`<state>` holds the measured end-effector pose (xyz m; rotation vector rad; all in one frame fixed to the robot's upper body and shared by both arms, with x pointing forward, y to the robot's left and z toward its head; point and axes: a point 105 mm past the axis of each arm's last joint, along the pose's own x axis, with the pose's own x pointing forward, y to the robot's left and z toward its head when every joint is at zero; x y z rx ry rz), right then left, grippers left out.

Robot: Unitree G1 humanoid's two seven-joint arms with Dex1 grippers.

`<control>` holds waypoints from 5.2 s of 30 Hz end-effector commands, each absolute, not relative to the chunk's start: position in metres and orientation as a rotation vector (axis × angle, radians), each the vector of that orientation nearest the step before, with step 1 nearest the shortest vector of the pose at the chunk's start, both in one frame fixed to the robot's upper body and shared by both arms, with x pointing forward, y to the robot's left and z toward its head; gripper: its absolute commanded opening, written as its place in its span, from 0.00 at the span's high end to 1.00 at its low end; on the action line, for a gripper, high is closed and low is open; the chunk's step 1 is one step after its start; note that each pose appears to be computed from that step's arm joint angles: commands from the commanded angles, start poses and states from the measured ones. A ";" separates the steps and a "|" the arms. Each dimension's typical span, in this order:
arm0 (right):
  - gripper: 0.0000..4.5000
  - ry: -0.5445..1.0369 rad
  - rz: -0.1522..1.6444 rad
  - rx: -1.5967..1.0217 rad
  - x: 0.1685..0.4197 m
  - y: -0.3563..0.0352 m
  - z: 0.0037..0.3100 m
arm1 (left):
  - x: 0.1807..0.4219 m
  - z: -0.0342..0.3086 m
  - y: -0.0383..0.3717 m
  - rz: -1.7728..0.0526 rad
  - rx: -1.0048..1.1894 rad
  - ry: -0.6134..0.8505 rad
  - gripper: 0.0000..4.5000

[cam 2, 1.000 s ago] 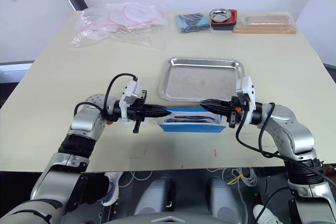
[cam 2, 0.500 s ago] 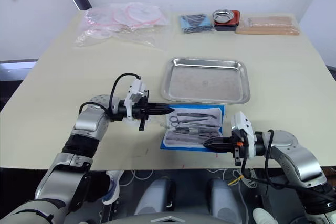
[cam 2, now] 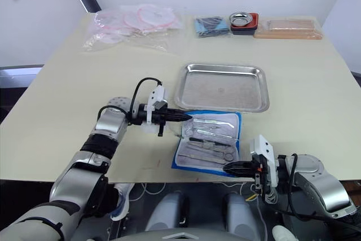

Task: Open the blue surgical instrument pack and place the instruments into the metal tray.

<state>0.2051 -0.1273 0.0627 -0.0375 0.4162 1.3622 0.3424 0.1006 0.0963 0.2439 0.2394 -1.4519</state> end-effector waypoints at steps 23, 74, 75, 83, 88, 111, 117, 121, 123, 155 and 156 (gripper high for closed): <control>0.99 0.396 1.363 -0.181 0.215 -0.128 0.052 | 0.328 0.056 0.123 -1.290 0.314 0.528 1.00; 0.63 0.465 1.399 -0.199 0.208 -0.127 0.040 | 0.336 0.082 0.134 -1.123 0.058 0.428 0.58; 0.63 0.457 1.391 -0.189 0.209 -0.126 0.042 | 0.336 0.085 0.135 -1.125 0.045 0.416 0.58; 0.63 0.410 1.354 -0.176 0.208 -0.135 0.057 | 0.327 0.107 0.147 -1.199 0.036 0.360 0.58; 0.63 0.365 1.337 -0.187 0.210 -0.140 0.070 | 0.323 0.119 0.154 -1.263 0.053 0.320 0.58; 0.00 0.011 1.363 -0.305 0.252 -0.123 0.101 | 0.272 0.173 0.160 -1.605 0.353 0.093 0.00; 0.00 0.003 1.395 -0.344 0.260 -0.121 0.094 | 0.264 0.171 0.164 -1.608 0.435 0.084 0.00; 0.00 -0.005 1.409 -0.343 0.265 -0.116 0.089 | 0.260 0.167 0.160 -1.618 0.435 0.083 0.00; 0.00 -0.005 1.409 -0.336 0.267 -0.114 0.086 | 0.258 0.166 0.158 -1.618 0.423 0.076 0.00; 0.00 0.334 1.513 -0.434 0.270 -0.141 0.019 | 0.259 0.152 0.155 -1.605 0.401 0.099 0.00; 0.00 0.340 1.522 -0.450 0.269 -0.142 0.018 | 0.259 0.151 0.155 -1.604 0.404 0.102 0.00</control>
